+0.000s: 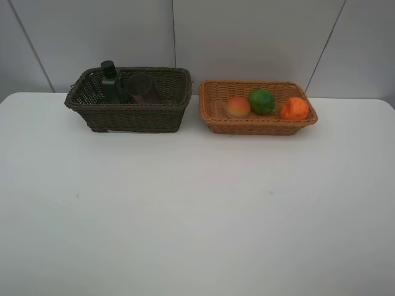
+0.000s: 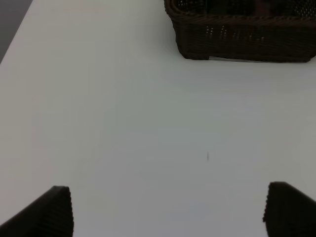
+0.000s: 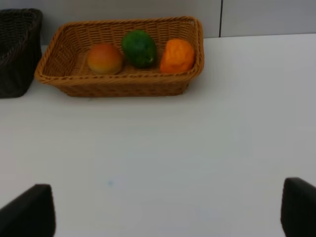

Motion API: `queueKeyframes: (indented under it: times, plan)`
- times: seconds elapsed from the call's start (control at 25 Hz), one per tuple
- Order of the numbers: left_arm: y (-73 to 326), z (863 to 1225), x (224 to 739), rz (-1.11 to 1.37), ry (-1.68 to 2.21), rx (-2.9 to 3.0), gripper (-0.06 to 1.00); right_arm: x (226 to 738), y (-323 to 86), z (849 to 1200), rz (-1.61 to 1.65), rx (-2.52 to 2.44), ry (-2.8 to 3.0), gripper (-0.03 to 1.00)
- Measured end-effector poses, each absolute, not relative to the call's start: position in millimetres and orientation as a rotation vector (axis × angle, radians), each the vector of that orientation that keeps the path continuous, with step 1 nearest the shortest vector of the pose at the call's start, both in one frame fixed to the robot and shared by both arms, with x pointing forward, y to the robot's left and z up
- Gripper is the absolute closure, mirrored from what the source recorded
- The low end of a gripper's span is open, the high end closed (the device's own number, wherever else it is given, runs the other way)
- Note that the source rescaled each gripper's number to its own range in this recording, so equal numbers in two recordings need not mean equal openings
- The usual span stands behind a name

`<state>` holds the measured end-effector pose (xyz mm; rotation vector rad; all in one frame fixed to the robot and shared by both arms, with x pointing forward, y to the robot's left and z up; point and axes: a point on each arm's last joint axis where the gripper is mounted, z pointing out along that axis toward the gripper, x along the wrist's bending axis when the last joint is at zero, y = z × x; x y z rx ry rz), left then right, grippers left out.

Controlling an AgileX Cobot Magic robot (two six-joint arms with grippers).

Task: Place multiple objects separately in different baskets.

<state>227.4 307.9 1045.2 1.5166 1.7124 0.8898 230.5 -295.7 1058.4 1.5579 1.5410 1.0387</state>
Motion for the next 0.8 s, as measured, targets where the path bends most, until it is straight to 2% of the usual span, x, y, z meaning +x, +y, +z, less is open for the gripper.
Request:
queueKeyframes:
  times: [0.8]
  plan:
    - [307.9,1045.2,227.4,0.890,1.712,1.517,-0.06,230.5,-295.7,1058.4,1.039,1.558,1.541,-0.03]
